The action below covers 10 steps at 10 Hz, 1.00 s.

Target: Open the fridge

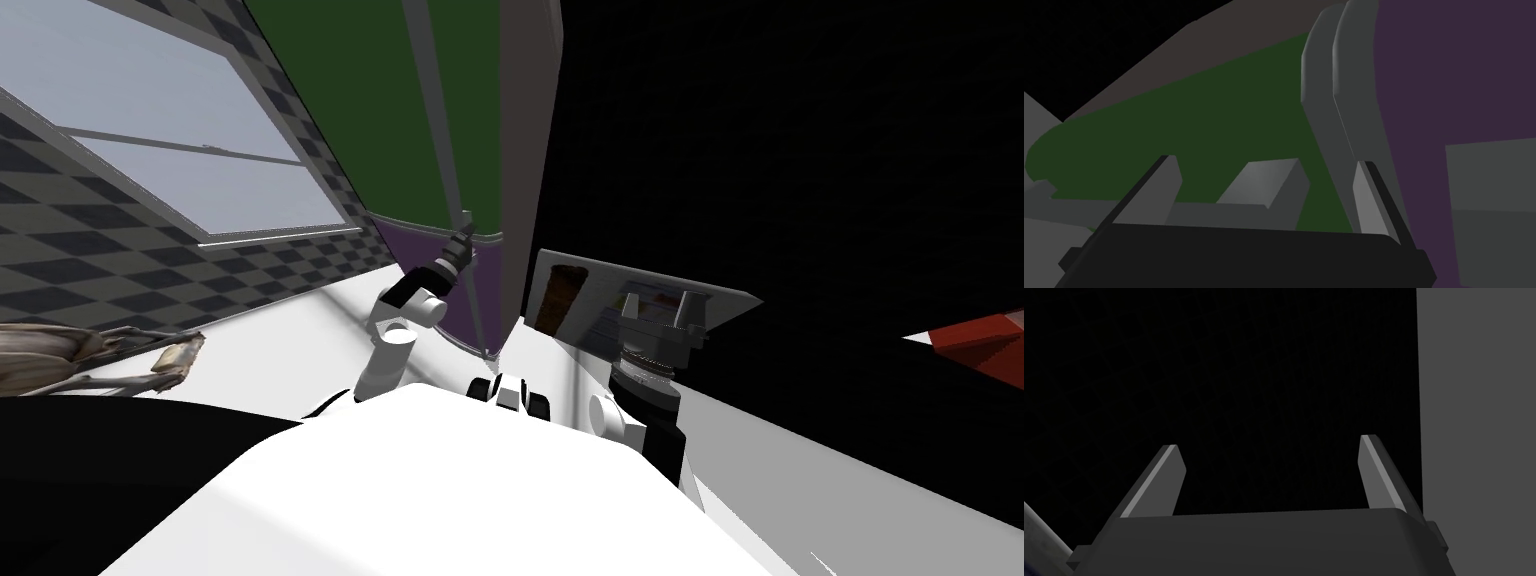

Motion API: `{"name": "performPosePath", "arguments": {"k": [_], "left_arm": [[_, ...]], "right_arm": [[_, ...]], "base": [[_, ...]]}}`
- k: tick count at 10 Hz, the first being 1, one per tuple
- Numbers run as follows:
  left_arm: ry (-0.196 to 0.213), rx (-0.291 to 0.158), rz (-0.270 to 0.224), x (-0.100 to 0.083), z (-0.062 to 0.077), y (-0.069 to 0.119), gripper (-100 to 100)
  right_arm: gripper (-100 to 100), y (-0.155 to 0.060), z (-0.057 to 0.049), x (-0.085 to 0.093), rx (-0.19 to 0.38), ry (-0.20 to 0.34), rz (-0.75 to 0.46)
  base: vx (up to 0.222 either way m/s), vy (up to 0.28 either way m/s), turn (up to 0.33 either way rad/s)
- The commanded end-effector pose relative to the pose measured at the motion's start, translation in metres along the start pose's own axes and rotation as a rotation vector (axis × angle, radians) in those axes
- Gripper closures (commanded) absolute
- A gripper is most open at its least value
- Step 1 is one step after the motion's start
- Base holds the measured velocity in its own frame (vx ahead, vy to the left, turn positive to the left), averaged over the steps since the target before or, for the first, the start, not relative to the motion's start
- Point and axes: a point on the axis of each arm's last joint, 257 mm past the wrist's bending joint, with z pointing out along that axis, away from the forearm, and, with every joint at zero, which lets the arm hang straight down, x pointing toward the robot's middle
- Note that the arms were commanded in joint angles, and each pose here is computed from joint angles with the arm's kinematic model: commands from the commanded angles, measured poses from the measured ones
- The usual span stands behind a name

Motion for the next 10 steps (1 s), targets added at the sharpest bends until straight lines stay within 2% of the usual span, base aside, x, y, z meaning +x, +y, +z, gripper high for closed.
{"name": "performPosePath", "arguments": {"k": [1,4,5,6,9,10], "left_arm": [[0.003,-0.039,0.035,-0.006,0.006,0.002,-100],[0.006,-0.09,0.061,-0.01,0.008,0.011,-100],[0.0,-0.103,0.088,-0.017,0.011,0.009,-100],[0.003,-0.12,0.088,-0.017,0.01,0.014,-100],[-0.012,-0.168,0.142,-0.033,0.013,0.017,-100],[-0.01,-0.181,0.142,-0.033,0.013,0.021,-100]], "right_arm": [[0,0.0,0.0,0.0,0.0,0.0,0.0],[0,0.0,0.0,0.0,0.0,0.0,0.0],[0,0.0,0.0,0.0,0.0,0.0,0.0],[0,0.0,0.0,0.0,0.0,0.0,0.0],[0,0.0,0.0,0.0,0.0,0.0,0.0],[0,0.0,0.0,0.0,0.0,0.0,0.0]], "base": [[0.013,-0.052,-0.01],[0.011,-0.044,-0.009],[0.011,-0.041,-0.011],[0.008,-0.034,-0.005],[0.006,-0.034,-0.008],[0.009,-0.027,-0.003]]}}
